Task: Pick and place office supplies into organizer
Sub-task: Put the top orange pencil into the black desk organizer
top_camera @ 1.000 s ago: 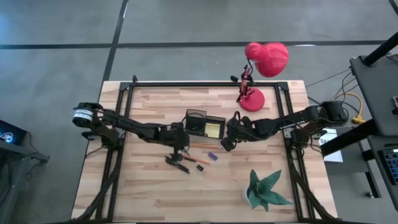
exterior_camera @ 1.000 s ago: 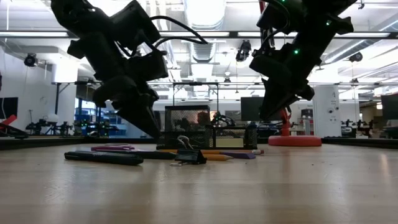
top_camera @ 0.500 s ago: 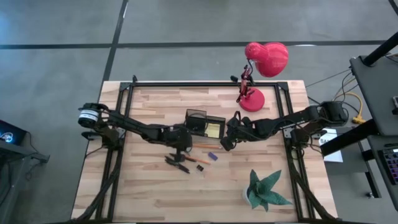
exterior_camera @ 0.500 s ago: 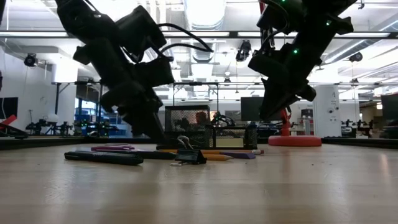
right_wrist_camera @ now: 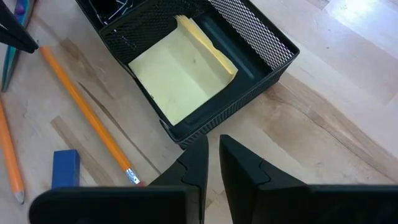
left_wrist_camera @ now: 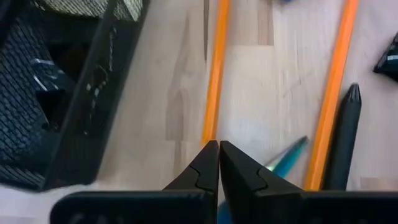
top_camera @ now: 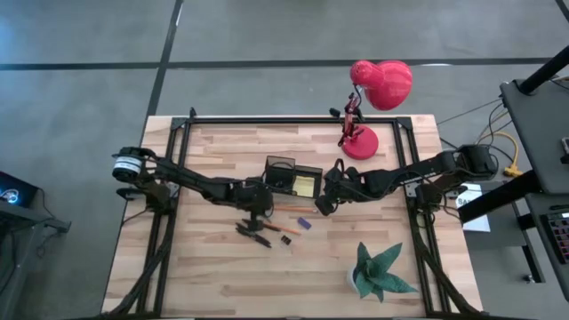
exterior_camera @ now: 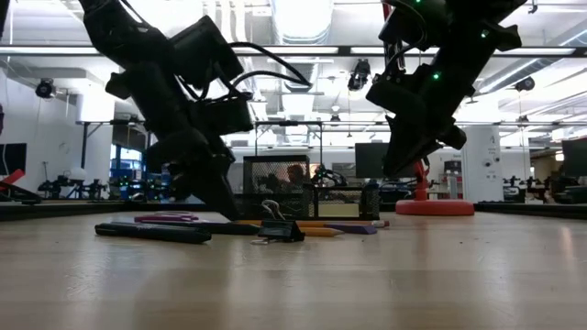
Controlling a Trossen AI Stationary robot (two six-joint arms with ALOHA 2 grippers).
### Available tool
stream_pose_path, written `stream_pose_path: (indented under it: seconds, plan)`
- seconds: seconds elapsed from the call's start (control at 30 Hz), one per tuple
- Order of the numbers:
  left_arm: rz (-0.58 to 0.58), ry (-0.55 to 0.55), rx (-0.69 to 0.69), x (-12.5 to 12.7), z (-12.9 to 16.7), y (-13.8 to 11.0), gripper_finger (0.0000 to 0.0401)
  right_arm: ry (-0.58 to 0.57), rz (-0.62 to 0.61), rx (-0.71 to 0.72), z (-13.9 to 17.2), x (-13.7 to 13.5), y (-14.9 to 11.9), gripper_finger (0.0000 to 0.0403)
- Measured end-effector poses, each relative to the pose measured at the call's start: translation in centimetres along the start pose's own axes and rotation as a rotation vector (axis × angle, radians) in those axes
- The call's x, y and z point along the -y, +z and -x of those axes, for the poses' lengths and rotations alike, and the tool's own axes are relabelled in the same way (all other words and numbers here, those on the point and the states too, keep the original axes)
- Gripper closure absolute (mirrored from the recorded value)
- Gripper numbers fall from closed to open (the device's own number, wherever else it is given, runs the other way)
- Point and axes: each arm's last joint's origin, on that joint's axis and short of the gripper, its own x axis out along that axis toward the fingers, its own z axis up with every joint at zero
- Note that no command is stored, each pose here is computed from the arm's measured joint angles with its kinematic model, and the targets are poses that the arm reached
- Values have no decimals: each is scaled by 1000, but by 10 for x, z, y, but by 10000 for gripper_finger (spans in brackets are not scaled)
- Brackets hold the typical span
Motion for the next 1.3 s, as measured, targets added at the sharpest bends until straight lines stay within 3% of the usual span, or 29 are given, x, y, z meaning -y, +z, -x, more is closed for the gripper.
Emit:
stream_pose_path:
  seconds: [0.47,0.57,0.7,0.8,1.07,1.3]
  plan:
    - [26,0,10,0,3,4,401,-2,1,-1,0,0,-1,369]
    - [165,-1,42,-3,9,12,401,-3,1,-2,-1,1,-1,369]
    - [523,5,-25,-12,10,8,401,-5,2,-3,-1,1,-1,369]
    - [677,-21,-93,-13,10,3,401,-7,-1,-2,-1,2,-1,369]
    - [838,-94,-57,-12,10,12,401,-19,-16,0,-3,6,2,369]
    - [929,-50,-70,-14,7,7,401,-21,-18,0,-3,6,3,369]
